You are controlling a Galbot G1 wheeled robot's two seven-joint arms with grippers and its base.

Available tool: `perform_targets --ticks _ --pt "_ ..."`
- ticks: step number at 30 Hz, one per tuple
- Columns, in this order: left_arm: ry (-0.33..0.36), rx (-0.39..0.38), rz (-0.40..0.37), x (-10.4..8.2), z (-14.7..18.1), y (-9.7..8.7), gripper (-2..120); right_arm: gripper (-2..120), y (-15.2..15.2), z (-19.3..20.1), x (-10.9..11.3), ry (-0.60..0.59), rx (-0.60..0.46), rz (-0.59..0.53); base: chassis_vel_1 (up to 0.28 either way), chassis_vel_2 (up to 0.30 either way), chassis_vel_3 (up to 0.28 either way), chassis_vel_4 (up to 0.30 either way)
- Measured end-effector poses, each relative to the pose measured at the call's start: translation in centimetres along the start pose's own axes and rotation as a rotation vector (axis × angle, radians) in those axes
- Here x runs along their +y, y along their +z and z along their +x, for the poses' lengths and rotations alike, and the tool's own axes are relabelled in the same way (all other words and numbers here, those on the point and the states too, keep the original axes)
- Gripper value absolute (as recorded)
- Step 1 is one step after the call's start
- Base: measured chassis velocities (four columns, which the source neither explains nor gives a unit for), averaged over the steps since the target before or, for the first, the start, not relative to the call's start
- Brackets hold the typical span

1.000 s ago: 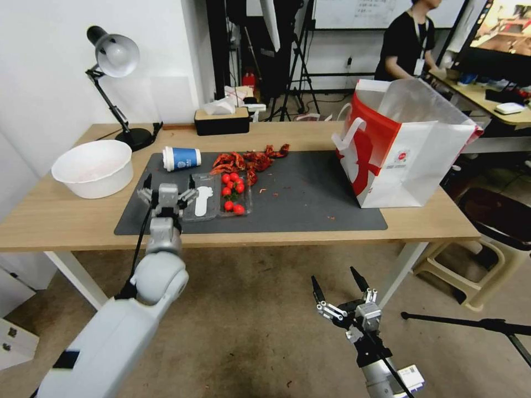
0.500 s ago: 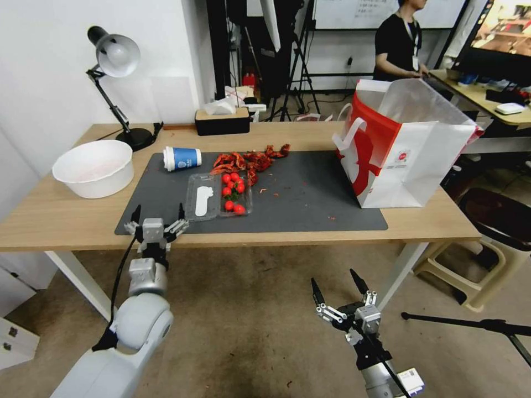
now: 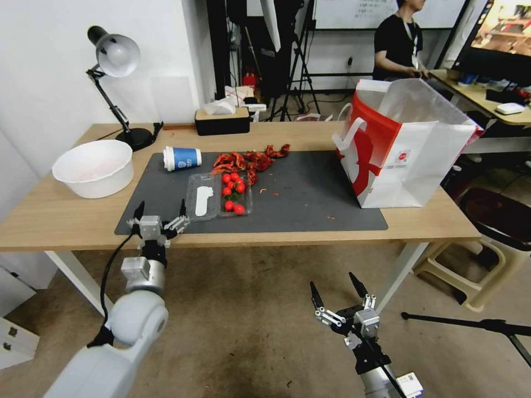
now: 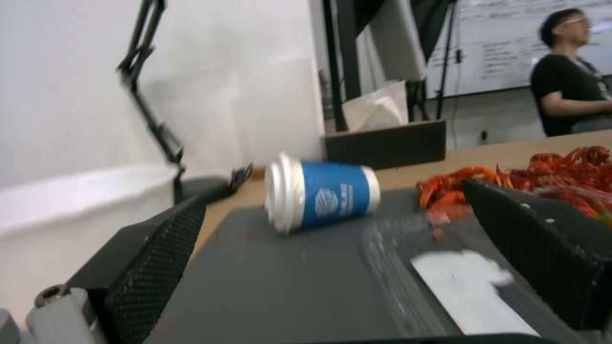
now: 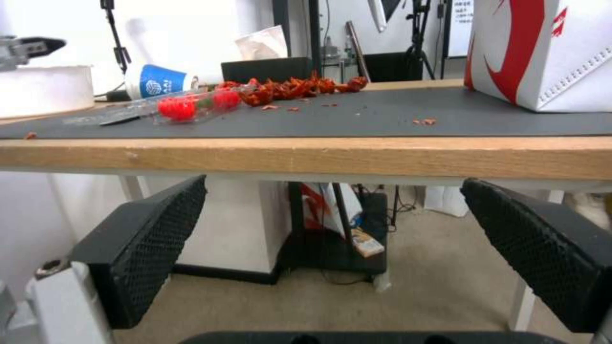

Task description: Pick up the trash from the table and place it into the takeout bag.

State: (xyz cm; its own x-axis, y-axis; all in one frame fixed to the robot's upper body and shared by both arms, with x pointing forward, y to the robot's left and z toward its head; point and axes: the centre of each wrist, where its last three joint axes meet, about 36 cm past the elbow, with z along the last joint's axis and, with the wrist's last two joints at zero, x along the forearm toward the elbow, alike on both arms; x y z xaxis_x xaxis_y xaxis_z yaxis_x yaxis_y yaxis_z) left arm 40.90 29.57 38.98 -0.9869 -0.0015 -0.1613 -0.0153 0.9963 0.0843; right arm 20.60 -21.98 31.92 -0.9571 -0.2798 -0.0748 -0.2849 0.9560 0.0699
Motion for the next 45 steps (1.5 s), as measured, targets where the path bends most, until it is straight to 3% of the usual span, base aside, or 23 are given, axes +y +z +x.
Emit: perform_targets --ticks 2,6,9,12,21,22,23,26,31,34,35,38,45 --pt "0.095 -0.018 -0.033 2.8 -3.0 -1.1 100 100 0.0 -0.2 0.1 -0.008 -0.002 0.0 0.0 0.0 0.0 0.0" --pt "0.177 -0.02 -0.058 4.6 -5.2 -2.2 100 100 -0.1 -0.4 0.1 -0.011 -0.003 0.002 0.0 0.0 0.0 0.0" --pt "0.291 0.004 -0.112 7.9 -9.4 -3.7 100 100 0.0 -0.4 0.1 -0.009 -0.001 0.001 0.0 0.0 0.0 0.0" --pt "0.328 0.013 -0.124 9.3 -11.1 -3.9 100 100 0.0 -0.4 0.1 -0.008 -0.001 0.001 0.0 0.0 0.0 0.0" --pt "0.366 0.061 -0.142 12.1 -16.7 -5.0 100 100 0.0 -0.3 -0.1 -0.002 0.002 0.006 0.0 0.0 0.0 0.0" --pt "0.42 0.08 -0.15 12.7 -18.2 -5.1 100 100 0.0 -0.3 -0.1 -0.001 0.003 0.008 0.0 0.0 0.0 0.0" --pt "0.42 0.08 -0.15 12.7 -18.2 -5.1 100 100 0.0 -0.3 -0.1 -0.001 0.003 0.008 0.0 0.0 0.0 0.0" --pt "0.618 0.133 -0.197 15.0 -22.3 -6.2 100 100 0.0 -0.4 -0.2 0.003 0.006 0.009 0.0 0.0 0.0 0.0" --pt "0.68 0.139 -0.241 17.4 -26.4 -8.2 100 100 0.1 -0.3 -0.2 0.006 0.009 0.008 0.0 0.0 0.0 0.0" --pt "0.77 0.161 -0.259 19.4 -29.6 -9.7 100 100 0.1 -0.4 -0.2 0.007 0.009 0.008 0.0 0.0 0.0 0.0" --pt "0.77 0.161 -0.259 19.4 -29.6 -9.7 100 100 0.1 -0.4 -0.2 0.007 0.009 0.008 0.0 0.0 0.0 0.0" --pt "0.821 0.215 -0.286 20.8 -31.9 -10.5 100 100 0.1 -0.4 -0.3 0.007 0.008 0.009 0.0 0.0 0.0 0.0" --pt "0.845 0.324 -0.345 21.1 -33.3 -10.8 100 100 0.1 -0.4 -0.5 0.004 0.009 0.011 0.0 0.0 0.0 0.0"
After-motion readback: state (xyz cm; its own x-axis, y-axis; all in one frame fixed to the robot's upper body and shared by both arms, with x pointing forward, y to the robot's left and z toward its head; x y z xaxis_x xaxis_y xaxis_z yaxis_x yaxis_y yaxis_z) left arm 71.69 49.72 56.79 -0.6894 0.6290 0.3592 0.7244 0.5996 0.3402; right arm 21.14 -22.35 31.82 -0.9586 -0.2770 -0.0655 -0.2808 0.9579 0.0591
